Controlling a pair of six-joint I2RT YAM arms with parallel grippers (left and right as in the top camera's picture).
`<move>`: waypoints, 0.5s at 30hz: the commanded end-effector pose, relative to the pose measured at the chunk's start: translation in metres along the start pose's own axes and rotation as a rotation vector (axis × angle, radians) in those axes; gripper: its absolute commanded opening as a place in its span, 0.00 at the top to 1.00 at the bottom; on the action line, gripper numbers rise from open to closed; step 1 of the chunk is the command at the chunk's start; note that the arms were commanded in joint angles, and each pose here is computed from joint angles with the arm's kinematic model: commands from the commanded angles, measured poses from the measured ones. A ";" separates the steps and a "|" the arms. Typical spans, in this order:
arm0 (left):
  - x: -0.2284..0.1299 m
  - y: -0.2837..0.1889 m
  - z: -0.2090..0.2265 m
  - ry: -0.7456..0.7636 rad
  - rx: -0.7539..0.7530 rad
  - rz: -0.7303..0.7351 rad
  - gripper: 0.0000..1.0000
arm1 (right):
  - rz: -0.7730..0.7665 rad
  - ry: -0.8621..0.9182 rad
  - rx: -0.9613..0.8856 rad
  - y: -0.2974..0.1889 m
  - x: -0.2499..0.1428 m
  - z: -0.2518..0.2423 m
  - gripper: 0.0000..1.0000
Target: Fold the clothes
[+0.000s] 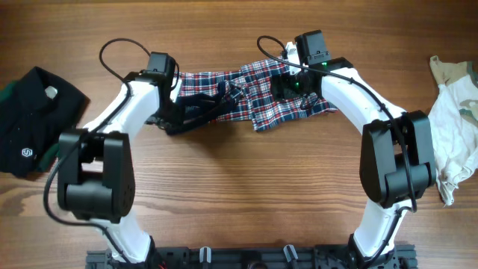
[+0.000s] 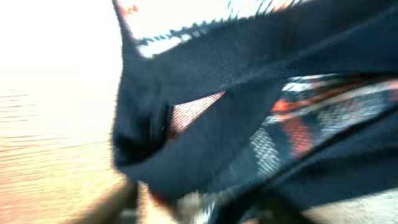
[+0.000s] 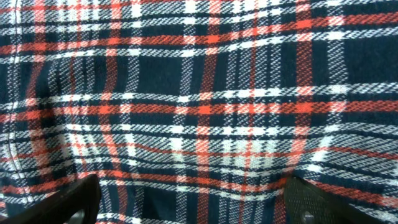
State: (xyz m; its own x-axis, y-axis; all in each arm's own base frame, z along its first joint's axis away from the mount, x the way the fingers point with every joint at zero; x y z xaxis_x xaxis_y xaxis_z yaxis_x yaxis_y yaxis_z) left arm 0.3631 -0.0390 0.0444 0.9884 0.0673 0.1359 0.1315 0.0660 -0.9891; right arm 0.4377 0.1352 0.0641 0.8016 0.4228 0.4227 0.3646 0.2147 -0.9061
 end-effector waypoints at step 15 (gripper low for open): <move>-0.030 0.010 -0.008 -0.048 -0.091 0.021 0.59 | 0.005 -0.001 0.018 0.010 -0.003 0.003 0.05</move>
State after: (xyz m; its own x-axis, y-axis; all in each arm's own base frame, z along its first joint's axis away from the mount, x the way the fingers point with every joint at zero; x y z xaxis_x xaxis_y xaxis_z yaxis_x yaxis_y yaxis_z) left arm 0.3320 -0.0500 0.0285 0.9889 0.1155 0.0940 0.0989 -0.0380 -0.9944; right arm 0.4399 0.1358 0.0652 0.7967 0.4215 0.4331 0.3749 0.2175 -0.9012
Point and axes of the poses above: each gripper's point midway between its finger pads, its own y axis out along the fingers, its own z axis along the line the jaws close on, x = y × z, the point moved 3 cm from there along -y, back along the fingers, and after that the axes turned 13 degrees about -y, right-handed, at the moved point
